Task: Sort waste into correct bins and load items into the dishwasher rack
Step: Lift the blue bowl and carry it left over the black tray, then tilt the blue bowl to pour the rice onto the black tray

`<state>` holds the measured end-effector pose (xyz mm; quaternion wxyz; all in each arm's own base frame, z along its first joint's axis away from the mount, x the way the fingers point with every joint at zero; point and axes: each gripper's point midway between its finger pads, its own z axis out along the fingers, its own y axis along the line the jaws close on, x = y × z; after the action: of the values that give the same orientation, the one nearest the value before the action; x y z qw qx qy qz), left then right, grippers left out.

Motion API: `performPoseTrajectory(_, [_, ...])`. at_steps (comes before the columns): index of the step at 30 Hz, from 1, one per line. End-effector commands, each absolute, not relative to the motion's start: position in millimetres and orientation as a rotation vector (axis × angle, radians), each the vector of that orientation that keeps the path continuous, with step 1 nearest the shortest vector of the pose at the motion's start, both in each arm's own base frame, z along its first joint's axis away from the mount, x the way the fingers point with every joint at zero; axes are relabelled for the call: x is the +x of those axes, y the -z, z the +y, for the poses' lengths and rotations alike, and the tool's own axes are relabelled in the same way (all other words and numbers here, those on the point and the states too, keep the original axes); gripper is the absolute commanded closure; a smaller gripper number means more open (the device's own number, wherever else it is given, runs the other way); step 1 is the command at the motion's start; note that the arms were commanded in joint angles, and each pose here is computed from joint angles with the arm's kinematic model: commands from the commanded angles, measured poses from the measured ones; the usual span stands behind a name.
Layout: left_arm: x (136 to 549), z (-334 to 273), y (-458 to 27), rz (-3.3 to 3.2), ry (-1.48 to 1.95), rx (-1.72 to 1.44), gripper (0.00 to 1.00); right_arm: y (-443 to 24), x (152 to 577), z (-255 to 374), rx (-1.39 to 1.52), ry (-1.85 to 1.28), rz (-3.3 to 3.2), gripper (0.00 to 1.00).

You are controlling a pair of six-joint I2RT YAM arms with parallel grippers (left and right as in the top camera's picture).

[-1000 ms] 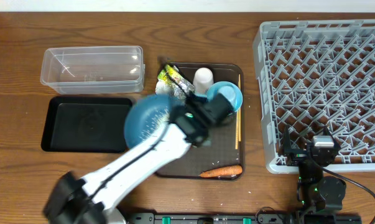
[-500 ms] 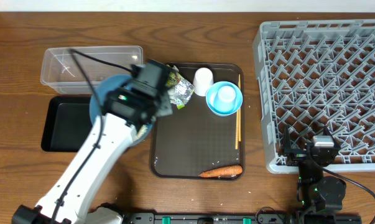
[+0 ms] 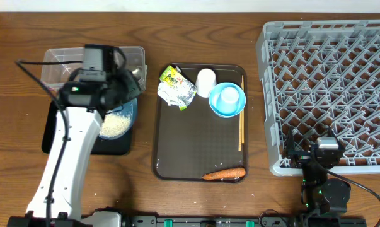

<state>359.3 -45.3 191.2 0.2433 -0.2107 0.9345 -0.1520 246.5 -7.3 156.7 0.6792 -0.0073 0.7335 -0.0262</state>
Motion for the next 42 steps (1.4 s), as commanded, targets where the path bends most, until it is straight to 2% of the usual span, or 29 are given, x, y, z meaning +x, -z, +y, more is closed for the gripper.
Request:
performPoseTrajectory(1, [364,-49,-203,2.527,0.606,-0.565,0.94,-156,246,-5,-0.034,0.063,1.647,0.01])
performPoseTrajectory(11, [362,-18,-229,2.395,0.989,-0.693,0.94,-156,246,-5,-0.034,0.063,1.647,0.01])
performPoseTrajectory(18, [359,7,-244,2.292,1.129,-0.756,0.94,-156,246,-5,-0.034,0.063,1.647,0.01])
performPoseTrajectory(30, [355,28,-253,2.206,1.203,-0.786,0.94,-156,246,-5,-0.034,0.063,1.648,0.01])
performPoseTrajectory(36, [351,11,-271,2.160,1.376,-0.701,0.94,-156,246,-5,-0.034,0.063,1.648,0.01])
performPoseTrajectory(42, [352,28,-270,2.133,1.339,-0.746,0.94,-156,246,-5,-0.034,0.063,1.648,0.01])
